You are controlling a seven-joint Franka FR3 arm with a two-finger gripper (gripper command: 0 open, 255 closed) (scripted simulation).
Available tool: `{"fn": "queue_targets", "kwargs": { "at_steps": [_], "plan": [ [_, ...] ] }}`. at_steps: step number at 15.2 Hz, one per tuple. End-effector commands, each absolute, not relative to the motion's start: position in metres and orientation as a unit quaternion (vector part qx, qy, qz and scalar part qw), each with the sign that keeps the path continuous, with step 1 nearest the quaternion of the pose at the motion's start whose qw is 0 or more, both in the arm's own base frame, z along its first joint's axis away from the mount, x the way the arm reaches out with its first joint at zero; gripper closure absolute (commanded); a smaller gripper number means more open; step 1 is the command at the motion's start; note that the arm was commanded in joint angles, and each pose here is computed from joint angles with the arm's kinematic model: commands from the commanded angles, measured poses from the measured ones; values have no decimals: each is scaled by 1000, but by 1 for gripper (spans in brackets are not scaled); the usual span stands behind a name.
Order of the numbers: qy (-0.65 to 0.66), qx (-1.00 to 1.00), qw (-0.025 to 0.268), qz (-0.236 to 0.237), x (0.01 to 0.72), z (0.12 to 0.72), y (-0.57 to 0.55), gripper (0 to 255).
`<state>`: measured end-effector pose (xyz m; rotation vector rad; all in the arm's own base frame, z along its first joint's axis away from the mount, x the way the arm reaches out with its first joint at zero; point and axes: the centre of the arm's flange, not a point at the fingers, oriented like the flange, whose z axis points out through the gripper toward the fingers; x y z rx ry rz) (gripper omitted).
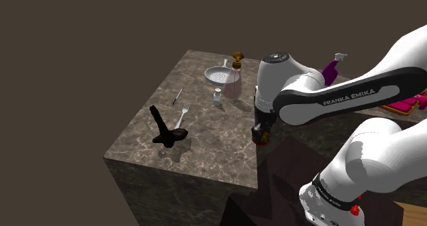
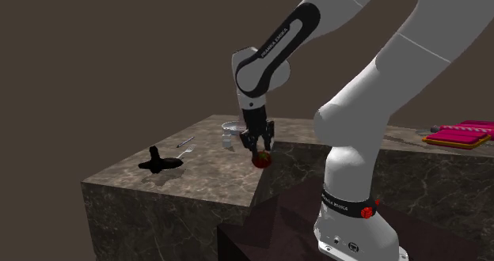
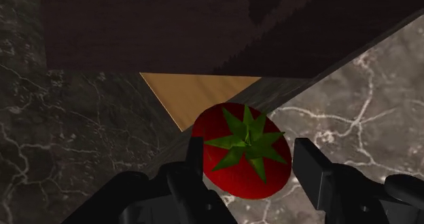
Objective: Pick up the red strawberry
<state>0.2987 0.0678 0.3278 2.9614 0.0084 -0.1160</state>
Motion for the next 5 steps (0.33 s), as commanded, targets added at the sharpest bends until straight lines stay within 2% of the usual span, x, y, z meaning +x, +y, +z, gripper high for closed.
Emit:
{"fn": "queue_targets", "kwargs": {
  "at_steps": [1, 5],
  "plan": [
    [3, 995, 89, -39, 299, 338, 68, 255],
    [3, 995, 89, -39, 299, 350, 68, 255]
  ]
}}
